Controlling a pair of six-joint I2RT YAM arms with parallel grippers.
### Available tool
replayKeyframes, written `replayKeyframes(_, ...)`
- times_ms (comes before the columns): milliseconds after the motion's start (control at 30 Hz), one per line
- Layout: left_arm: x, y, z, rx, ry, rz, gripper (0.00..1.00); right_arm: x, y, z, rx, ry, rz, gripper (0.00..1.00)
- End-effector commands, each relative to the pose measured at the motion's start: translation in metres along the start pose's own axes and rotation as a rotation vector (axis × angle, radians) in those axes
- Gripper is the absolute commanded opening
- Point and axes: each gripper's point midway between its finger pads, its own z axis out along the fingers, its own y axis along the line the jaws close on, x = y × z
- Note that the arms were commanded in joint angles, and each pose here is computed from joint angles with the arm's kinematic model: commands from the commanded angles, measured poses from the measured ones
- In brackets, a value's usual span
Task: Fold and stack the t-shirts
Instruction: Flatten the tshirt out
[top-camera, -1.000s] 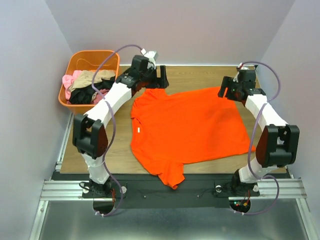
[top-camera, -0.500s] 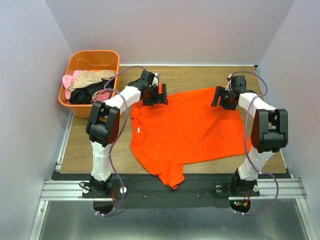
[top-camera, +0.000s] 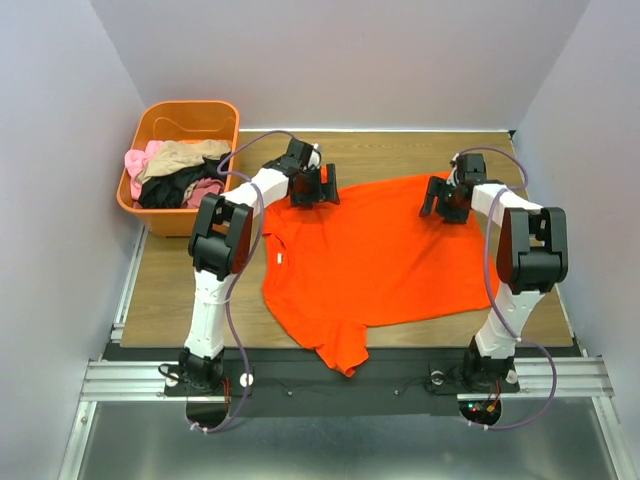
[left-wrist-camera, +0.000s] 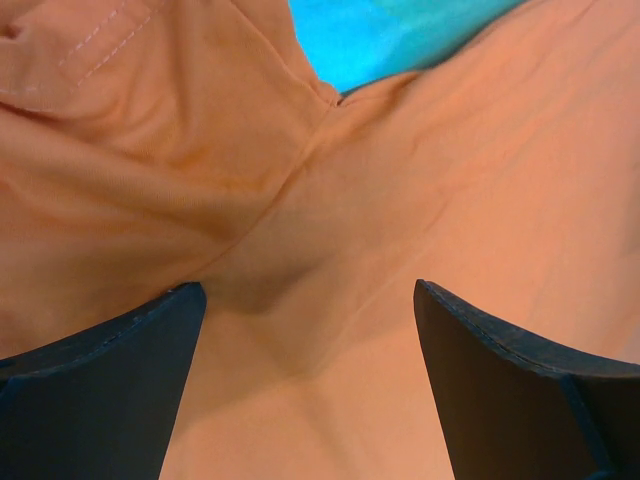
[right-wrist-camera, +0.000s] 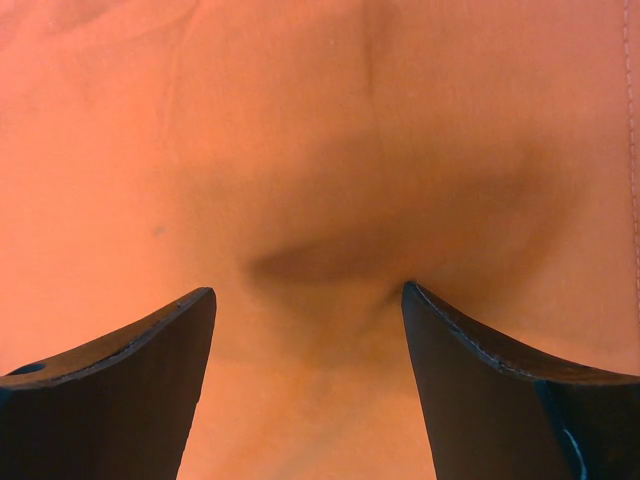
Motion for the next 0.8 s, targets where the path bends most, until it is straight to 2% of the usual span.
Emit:
replayKeyframes(0,-0.011,0.012,0.021,-0.014,0.000,0.018,0.99,0.001,-0.004,0.018,0.024,0.022,0.033,0.81)
replayKeyframes(167,-0.049,0.022,0.043,-0.007,-0.047,0.017,0.98,-0.007,-0.007,0.032,0.050,0.031,0.068,0.81)
replayKeyframes(233,-0.051,0.032,0.056,-0.014,-0.039,0.009,0.99,-0.006,-0.010,0.039,0.063,0.048,0.087,0.81)
replayKeyframes(267,-0.071,0.026,0.053,0.007,-0.082,0.022,0.98,-0.007,-0.009,0.040,0.065,0.048,0.094,0.81)
replayKeyframes(467,-0.124,0.007,0.060,0.155,-0.224,0.061,0.99,-0.025,-0.011,0.054,0.097,0.031,0.129,0.81)
replayKeyframes(633,-0.158,-0.012,0.050,0.238,-0.359,0.089,0.99,-0.043,-0.010,0.068,0.101,0.017,0.150,0.81)
replayKeyframes(767,-0.194,-0.033,0.013,0.260,-0.493,0.146,0.99,-0.077,0.005,0.063,0.051,-0.047,0.131,0.81)
